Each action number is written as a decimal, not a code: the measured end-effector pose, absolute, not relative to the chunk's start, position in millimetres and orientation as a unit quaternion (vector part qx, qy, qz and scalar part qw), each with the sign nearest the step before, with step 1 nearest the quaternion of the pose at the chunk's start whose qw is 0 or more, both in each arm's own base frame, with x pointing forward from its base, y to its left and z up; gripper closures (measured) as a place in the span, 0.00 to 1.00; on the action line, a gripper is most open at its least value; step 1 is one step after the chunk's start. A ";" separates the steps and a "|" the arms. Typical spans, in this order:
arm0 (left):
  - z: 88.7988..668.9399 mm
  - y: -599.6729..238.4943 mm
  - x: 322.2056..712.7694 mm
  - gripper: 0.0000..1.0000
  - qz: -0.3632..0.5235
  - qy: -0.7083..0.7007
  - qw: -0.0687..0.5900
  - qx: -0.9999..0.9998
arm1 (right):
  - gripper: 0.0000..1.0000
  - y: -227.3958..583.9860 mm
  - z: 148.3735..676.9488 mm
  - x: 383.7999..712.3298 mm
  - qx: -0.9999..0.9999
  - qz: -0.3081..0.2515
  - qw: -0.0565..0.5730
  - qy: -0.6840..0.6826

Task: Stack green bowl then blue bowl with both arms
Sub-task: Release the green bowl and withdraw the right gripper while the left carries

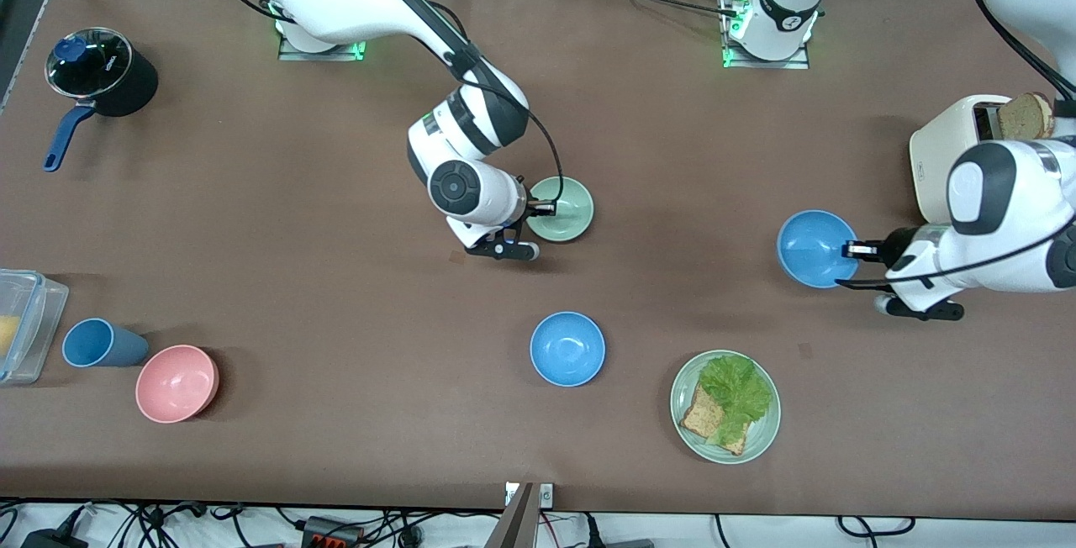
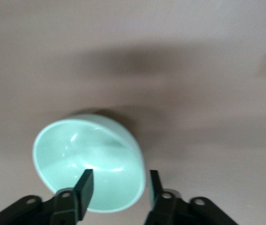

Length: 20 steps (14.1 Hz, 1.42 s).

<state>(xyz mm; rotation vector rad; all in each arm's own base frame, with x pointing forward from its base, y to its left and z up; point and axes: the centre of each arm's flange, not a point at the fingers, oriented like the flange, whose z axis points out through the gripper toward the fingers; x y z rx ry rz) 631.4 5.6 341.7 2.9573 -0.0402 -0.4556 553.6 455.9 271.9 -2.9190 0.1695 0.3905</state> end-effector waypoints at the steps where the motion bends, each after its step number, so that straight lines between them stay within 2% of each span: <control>1: 354.7 -17.8 627.2 0.95 -0.149 -0.008 0.077 0.986 | 0.29 438.7 301.3 569.4 -0.989 0.117 0.076 0.055; 4: 386.1 -89.3 607.3 0.95 -0.150 0.022 0.082 0.985 | 0.00 368.0 384.6 612.8 -0.996 0.064 0.029 0.052; 7: 401.2 -172.3 582.6 0.95 -0.161 0.040 0.075 0.983 | 0.00 278.2 435.2 649.4 -0.998 0.031 0.031 0.049; 11: 390.1 -231.2 562.6 0.95 -0.190 0.042 0.110 0.975 | 0.00 163.5 474.1 670.9 -0.999 0.023 0.007 0.046; 16: 360.0 -336.6 535.8 0.95 -0.170 0.077 0.117 0.976 | 0.00 68.1 525.0 672.6 -1.000 -0.009 0.006 0.019; 20: 316.0 -379.3 524.6 0.95 -0.149 0.065 0.072 0.984 | 0.00 -5.8 556.1 662.1 -0.999 -0.019 0.001 0.049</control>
